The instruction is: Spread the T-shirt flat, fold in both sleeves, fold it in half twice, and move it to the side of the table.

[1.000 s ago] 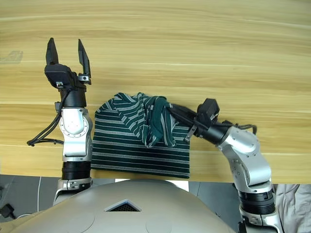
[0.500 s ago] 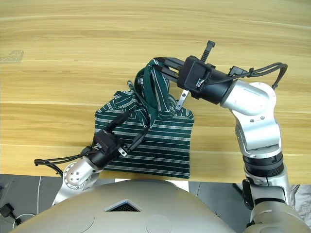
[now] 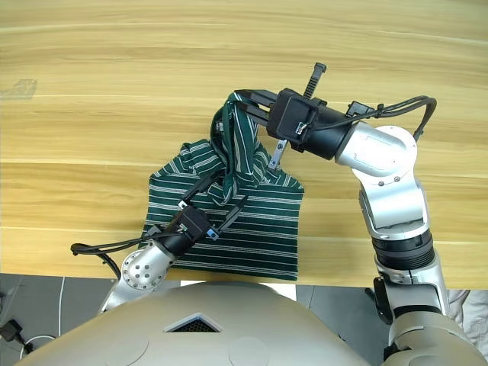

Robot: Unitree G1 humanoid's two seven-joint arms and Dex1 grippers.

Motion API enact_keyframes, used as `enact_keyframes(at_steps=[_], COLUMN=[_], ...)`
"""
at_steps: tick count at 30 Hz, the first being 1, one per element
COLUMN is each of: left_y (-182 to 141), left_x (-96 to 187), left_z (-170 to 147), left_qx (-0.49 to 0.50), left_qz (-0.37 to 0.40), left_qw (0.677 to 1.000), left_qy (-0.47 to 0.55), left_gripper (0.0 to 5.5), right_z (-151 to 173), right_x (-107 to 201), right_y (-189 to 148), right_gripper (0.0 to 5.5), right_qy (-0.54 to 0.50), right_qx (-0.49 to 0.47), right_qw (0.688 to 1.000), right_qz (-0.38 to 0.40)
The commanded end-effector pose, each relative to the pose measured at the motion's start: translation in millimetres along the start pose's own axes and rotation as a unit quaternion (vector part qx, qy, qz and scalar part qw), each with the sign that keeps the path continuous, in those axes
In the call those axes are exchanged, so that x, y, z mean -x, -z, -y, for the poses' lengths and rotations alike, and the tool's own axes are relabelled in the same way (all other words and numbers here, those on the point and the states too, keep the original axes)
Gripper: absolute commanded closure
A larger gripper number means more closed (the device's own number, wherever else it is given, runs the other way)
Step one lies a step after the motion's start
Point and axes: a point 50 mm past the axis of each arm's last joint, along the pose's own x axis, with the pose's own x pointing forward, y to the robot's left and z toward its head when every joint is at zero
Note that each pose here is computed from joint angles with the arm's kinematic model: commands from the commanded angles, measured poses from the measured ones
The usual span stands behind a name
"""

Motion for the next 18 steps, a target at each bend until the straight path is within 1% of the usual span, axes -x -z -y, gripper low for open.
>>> enact_keyframes(at_steps=[1,2,9,12,13,16,18], left_y=[3,5,19,19,19,19,18], left_x=[-6,-7,-6,-6,-6,-5,-4], left_z=[-2,-4,-7,-12,-15,-19,-22], left_qx=[-0.024,-0.028,-0.038,-0.047,-0.049,-0.052,-0.053], left_qz=[0.002,-0.003,-0.023,-0.021,-0.021,-0.020,-0.019], left_qw=[0.999,0.999,0.998,0.997,0.996,0.996,0.995], left_qy=[-0.022,-0.027,-0.045,-0.060,-0.065,-0.076,-0.081], left_gripper=[2.35,2.35,3.54,3.98,4.25,4.75,5.01], right_z=[-2,-3,-5,-5,-4,-3,-2], right_x=[1,1,1,2,2,3,4], right_y=[-6,-7,-8,-5,-3,3,7], right_gripper=[5.48,5.48,5.48,5.48,5.48,5.48,5.48], right_qy=[-0.008,-0.008,-0.008,-0.007,-0.005,0.000,0.003], right_qx=[0.007,0.006,0.006,0.007,0.006,0.007,0.003], right_qw=[1.000,1.000,1.000,1.000,1.000,1.000,1.000], right_qz=[0.012,0.014,0.016,0.012,0.008,-0.002,-0.010])
